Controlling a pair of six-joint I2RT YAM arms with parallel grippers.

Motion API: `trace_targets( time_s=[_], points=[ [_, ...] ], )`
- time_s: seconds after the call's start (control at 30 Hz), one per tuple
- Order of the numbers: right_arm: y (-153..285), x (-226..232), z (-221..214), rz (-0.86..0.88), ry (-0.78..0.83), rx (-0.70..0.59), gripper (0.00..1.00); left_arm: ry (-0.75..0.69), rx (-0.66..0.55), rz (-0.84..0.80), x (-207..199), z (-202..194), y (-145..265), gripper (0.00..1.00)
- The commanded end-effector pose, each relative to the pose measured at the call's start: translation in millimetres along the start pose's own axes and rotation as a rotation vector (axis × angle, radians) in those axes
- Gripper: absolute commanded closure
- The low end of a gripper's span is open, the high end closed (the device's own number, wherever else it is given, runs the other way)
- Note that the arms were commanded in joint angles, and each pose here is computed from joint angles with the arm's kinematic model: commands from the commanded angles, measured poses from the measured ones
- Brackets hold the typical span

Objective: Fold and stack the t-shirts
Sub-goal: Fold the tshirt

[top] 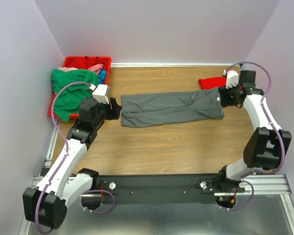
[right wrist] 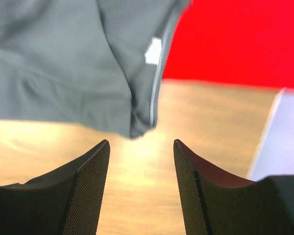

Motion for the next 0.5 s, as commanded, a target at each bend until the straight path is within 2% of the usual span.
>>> trace_targets(
  time_s=[0.0, 0.33, 0.47],
  points=[
    [-12.3, 1.5, -39.6, 0.143, -0.133, 0.028, 0.39, 0.000, -0.002, -0.065, -3.1, -4.3, -1.5, 0.35],
    [-33.5, 8.3, -50.2, 0.317, -0.209, -0.001, 0.41, 0.306, 0.306, 0.006, 0.4, -67.3, -37.4, 0.36],
    [-31.7, 2.8, -54.3, 0.328, -0.224, -0.026, 0.41, 0.405, 0.375, 0.190, 7.9, -88.8, -47.1, 0.36]
  ],
)
Point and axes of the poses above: each gripper's point midway between its finger pads, its own y axis back along the fingers, its own x axis along the line the jaws close on, z = x × y, the point moved 9 cm from there along y, back along the fingers, and after that the axes turned 7 degrees about y, right-handed, at the moved point
